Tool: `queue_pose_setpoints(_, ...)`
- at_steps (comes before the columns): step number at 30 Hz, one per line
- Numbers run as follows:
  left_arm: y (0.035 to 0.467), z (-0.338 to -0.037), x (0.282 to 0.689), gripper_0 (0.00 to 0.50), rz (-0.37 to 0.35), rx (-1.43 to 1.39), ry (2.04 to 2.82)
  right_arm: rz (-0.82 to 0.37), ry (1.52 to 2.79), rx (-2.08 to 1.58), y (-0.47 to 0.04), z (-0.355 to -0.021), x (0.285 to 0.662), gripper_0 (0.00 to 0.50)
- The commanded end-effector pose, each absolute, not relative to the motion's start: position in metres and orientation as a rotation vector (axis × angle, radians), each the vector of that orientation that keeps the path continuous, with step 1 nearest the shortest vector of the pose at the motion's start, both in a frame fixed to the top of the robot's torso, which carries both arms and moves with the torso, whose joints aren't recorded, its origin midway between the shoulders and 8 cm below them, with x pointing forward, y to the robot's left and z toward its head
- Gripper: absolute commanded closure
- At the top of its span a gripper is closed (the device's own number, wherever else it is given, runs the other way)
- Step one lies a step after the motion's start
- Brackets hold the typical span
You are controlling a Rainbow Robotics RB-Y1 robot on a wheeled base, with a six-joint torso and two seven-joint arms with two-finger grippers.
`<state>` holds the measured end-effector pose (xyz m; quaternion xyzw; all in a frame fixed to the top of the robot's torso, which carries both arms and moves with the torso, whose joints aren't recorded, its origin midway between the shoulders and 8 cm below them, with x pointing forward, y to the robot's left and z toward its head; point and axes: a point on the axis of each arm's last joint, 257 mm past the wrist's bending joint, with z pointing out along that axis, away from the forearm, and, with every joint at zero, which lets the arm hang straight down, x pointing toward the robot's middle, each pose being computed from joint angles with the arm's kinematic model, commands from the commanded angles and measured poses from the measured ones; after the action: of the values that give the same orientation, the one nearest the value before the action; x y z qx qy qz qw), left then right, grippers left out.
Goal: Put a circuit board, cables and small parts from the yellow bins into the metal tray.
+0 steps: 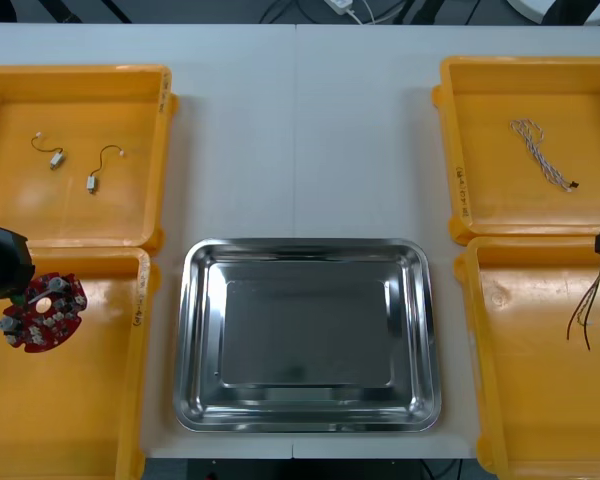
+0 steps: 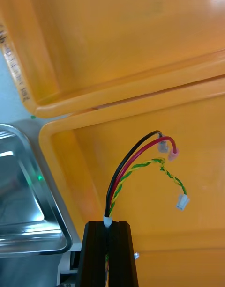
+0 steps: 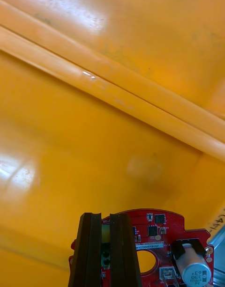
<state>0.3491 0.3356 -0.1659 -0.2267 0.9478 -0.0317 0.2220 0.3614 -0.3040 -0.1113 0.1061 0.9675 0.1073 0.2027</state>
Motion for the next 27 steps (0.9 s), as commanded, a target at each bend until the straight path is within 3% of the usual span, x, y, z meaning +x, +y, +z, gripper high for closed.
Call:
queue_pose_setpoints(1,0.321,-0.143,0.360,0.498,-0.012,-0.398,2.610,0.213,2.694,0.087,-0.289,-0.098,0.362,0.500)
queue_pose_setpoints(27,0.237,-0.152,0.383,0.497,-0.026,-0.184,2.603,0.095,2.709,-0.307,-0.247,-0.119,0.351,0.500)
